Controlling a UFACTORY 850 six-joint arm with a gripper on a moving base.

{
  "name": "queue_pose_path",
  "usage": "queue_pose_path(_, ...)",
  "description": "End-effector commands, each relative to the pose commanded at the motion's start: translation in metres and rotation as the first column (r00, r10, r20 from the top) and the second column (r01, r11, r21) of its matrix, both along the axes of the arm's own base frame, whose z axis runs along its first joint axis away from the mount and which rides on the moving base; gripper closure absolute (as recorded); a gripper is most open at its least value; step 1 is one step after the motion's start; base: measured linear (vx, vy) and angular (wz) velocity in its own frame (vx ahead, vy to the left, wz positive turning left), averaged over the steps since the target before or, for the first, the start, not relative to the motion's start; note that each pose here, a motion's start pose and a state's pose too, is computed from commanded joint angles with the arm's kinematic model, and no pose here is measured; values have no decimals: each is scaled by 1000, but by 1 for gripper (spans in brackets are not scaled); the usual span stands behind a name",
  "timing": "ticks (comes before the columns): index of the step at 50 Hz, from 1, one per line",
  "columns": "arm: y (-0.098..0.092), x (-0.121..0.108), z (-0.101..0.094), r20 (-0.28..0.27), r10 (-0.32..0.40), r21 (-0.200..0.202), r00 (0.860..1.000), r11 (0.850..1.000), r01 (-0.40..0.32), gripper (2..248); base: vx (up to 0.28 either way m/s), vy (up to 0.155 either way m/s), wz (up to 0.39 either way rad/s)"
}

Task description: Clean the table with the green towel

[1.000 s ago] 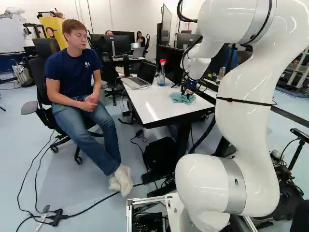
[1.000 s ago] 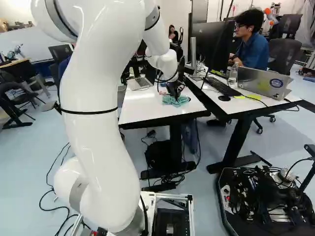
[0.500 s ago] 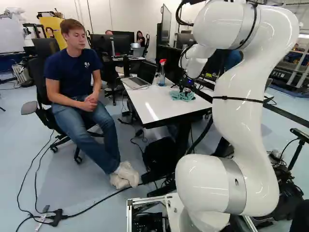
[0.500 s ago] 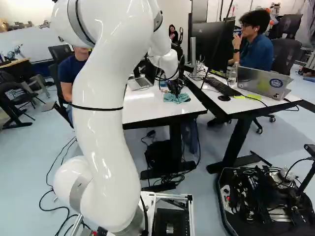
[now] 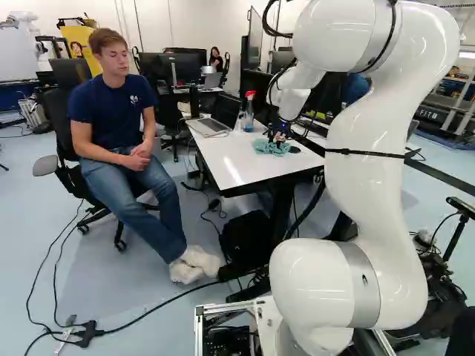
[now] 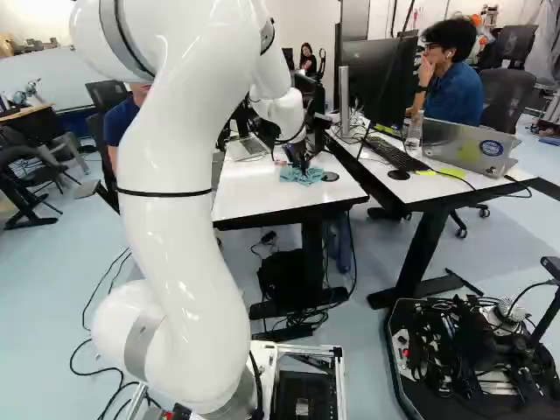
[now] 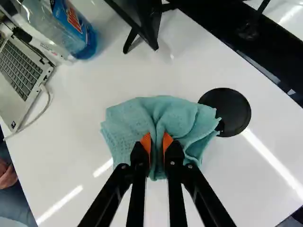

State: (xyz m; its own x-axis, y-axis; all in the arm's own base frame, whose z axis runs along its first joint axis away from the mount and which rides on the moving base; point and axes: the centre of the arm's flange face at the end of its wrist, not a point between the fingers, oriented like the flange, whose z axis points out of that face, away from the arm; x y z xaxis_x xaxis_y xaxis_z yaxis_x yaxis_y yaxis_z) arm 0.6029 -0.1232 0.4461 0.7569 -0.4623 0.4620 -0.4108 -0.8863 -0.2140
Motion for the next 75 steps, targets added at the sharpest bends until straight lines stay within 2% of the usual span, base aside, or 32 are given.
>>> queue_pose_path(17, 3, -31, 2, -19, -5, 4, 1000, 1000, 5, 202, 0, 0, 0)
queue_pose_path(39, -30, -53, 2, -28, -72, 6, 997, 997, 72, 202, 0, 0, 0)
queue_pose_path(52, -54, -54, 2, -24, -111, 5, 993, 994, 111, 202, 0, 0, 0)
queue_pose_path(60, -67, -46, 1, -17, -128, 4, 992, 992, 128, 202, 0, 0, 0)
queue_pose_path(75, -68, -20, 0, -1, -115, 0, 993, 993, 115, 202, 0, 0, 0)
